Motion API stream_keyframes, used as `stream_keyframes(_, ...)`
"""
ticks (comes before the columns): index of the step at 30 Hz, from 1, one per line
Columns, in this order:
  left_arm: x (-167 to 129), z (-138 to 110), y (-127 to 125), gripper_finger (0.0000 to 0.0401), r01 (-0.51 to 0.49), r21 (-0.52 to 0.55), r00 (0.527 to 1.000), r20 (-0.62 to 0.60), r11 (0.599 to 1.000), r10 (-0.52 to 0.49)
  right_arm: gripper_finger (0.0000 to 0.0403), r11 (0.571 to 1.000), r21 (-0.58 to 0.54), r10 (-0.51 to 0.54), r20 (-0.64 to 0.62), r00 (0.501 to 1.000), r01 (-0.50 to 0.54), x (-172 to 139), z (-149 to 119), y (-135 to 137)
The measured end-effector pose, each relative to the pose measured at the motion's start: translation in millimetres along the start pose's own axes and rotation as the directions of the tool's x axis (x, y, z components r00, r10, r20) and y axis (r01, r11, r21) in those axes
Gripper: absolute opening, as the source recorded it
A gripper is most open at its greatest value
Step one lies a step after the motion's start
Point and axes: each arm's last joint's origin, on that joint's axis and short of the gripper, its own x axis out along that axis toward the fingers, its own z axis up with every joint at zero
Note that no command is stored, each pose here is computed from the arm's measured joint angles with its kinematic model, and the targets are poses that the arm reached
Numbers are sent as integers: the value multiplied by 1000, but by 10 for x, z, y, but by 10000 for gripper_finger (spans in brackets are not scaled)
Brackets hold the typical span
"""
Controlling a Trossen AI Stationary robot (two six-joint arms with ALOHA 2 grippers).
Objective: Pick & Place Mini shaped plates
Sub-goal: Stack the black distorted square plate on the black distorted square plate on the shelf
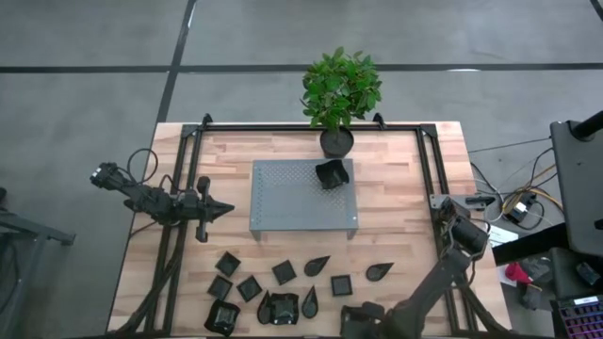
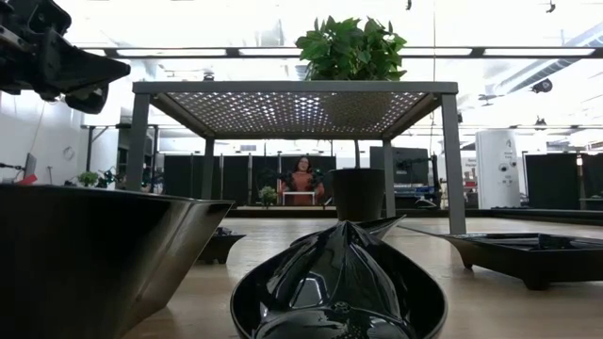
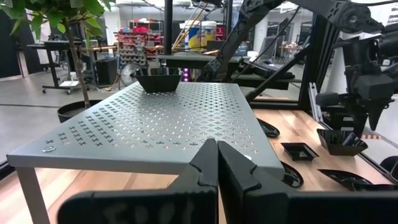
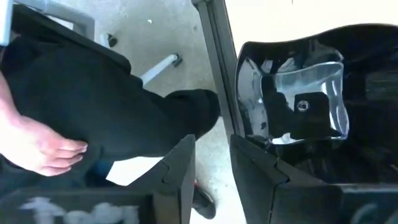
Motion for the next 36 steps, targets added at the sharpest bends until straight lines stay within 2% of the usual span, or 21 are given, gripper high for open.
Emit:
stream_keyframes(7,0,1,0,0,0,0,1000,1,1000,0,88,1000,-28,-4,2,1000,4,0,0,-3)
stream_keyframes(19,0,1,0,0,0,0,1000,1,1000,0,80,997,-55,-58,84,995,63,29,15,-42)
stream_keyframes(36,0,2,0,0,0,0,1000,1,1000,0,79,996,-39,-71,79,994,74,111,-21,-95)
